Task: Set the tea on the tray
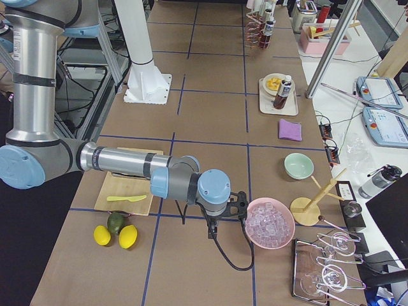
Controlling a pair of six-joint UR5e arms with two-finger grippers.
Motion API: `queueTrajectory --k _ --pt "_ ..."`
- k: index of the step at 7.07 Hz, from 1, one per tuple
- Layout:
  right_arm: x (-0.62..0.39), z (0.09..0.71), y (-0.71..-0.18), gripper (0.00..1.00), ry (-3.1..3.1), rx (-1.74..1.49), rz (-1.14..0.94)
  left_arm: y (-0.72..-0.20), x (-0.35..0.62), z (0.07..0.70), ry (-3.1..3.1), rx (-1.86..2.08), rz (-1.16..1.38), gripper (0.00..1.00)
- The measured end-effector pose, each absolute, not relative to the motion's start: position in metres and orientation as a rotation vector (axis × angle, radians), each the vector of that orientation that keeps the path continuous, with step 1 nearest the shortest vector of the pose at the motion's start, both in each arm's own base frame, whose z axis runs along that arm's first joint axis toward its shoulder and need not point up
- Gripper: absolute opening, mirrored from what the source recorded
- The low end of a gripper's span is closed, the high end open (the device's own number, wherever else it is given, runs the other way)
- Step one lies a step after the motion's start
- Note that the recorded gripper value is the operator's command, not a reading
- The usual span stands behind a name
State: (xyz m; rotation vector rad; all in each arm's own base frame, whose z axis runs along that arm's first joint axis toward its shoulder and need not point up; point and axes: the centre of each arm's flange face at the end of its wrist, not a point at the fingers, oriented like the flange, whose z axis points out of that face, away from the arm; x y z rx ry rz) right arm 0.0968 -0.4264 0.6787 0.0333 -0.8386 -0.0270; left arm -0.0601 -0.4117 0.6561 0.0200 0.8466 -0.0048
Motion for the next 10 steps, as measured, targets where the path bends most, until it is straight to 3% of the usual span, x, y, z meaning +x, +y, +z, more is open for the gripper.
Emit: queueTrajectory --k 10 --pt "0.09 0.653 -0.431 1.0 -0.843 0.065 -0.045 -0.413 -0.06 0.656 0.845 0.026 -0.001 1.0"
